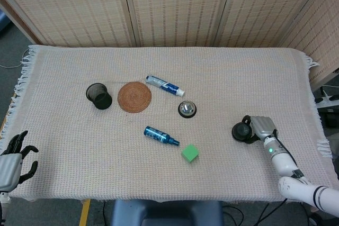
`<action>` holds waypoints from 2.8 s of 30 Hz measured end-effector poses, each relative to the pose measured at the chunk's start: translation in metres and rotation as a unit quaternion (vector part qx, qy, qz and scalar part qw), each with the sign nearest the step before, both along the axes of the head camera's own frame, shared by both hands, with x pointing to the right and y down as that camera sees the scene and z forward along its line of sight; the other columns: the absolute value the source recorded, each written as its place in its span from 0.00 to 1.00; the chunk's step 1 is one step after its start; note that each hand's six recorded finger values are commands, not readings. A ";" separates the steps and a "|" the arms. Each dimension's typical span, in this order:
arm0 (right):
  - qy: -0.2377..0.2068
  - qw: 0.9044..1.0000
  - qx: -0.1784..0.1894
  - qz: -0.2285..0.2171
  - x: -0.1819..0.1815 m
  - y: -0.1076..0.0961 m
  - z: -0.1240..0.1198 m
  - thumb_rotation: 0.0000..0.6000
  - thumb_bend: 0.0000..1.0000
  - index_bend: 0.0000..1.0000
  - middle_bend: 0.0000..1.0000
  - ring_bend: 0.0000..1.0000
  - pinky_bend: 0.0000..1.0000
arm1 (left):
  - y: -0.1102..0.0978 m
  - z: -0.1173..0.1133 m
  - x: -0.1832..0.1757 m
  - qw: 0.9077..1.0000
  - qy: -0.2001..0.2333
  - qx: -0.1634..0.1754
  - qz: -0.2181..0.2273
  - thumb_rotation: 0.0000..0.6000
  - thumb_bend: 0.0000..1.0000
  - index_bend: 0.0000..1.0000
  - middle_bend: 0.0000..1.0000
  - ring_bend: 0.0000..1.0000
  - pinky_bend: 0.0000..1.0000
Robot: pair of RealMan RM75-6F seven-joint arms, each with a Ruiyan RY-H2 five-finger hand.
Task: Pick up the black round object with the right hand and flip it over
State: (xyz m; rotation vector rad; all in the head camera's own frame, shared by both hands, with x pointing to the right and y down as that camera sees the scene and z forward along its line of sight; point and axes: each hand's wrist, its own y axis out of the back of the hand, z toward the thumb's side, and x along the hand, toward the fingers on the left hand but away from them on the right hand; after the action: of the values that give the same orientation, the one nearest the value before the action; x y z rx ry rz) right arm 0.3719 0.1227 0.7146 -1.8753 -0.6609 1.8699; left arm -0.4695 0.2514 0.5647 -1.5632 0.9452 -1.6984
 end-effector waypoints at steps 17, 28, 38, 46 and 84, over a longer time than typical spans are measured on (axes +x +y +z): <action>-0.095 0.965 0.235 -0.068 -0.018 -0.006 -0.064 1.00 0.16 0.54 0.54 0.67 0.73 | 0.001 0.003 0.003 1.000 0.001 -0.004 0.005 1.00 0.42 0.41 0.00 0.00 0.40; -0.182 0.904 0.373 -0.105 0.004 0.003 -0.117 1.00 0.16 0.56 0.54 0.67 0.75 | 0.001 0.004 0.004 1.000 -0.001 -0.004 0.006 1.00 0.42 0.41 0.00 0.00 0.40; 0.098 0.965 0.240 -0.036 0.053 0.004 -0.079 1.00 0.16 0.54 0.54 0.67 0.75 | 0.001 0.004 0.004 1.000 -0.002 -0.005 0.006 1.00 0.42 0.41 0.00 0.00 0.40; 0.142 0.966 0.210 -0.046 0.054 0.007 -0.074 1.00 0.16 0.52 0.54 0.65 0.74 | 0.001 0.005 0.005 1.000 -0.001 -0.009 0.008 1.00 0.42 0.41 0.00 0.00 0.40; -0.070 0.996 0.011 0.055 0.008 0.007 -0.027 1.00 0.16 0.51 0.54 0.66 0.75 | 0.001 0.006 0.004 1.000 -0.002 -0.008 0.008 1.00 0.42 0.42 0.00 0.00 0.40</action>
State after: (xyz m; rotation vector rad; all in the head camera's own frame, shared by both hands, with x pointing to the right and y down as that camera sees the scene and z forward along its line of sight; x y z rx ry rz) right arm 0.3799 0.1299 0.6875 -2.0069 -0.8422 1.8004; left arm -0.4652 0.2522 0.5711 -1.5726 0.9160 -1.7023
